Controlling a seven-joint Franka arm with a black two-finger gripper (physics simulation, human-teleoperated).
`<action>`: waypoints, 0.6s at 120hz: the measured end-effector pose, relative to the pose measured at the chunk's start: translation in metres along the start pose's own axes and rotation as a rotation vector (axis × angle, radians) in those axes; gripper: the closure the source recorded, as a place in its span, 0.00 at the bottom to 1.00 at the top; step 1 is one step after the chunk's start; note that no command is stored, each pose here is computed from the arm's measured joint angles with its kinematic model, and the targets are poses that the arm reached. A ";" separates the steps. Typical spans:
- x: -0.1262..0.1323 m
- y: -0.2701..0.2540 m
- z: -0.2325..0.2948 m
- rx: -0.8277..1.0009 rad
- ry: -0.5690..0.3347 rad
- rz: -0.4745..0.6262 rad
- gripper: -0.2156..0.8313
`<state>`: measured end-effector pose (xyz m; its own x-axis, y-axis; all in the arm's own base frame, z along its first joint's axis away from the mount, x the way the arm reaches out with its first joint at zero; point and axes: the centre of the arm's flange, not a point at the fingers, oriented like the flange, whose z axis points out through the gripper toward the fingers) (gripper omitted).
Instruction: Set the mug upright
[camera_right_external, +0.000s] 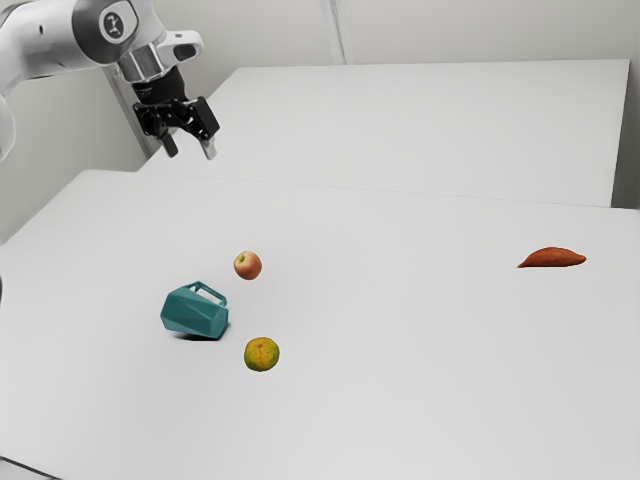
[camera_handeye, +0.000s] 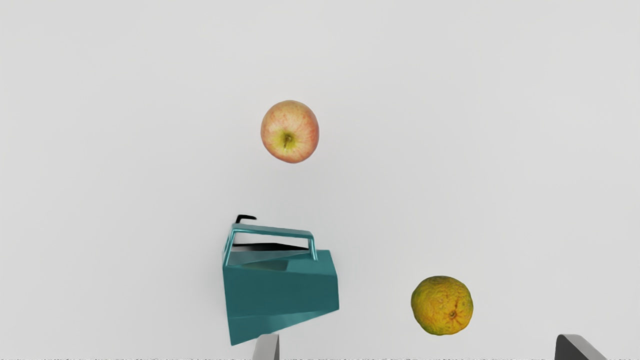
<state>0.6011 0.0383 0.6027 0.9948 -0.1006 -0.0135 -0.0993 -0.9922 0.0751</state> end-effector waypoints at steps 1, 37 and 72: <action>0.000 0.000 0.000 0.000 0.000 0.000 0.21; -0.011 0.003 0.004 -0.005 -0.028 -0.017 0.21; -0.070 -0.079 0.025 -0.232 -0.056 -0.165 0.21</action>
<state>0.5387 0.1215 0.5727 0.9938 0.0510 -0.0988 0.0781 -0.9527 0.2936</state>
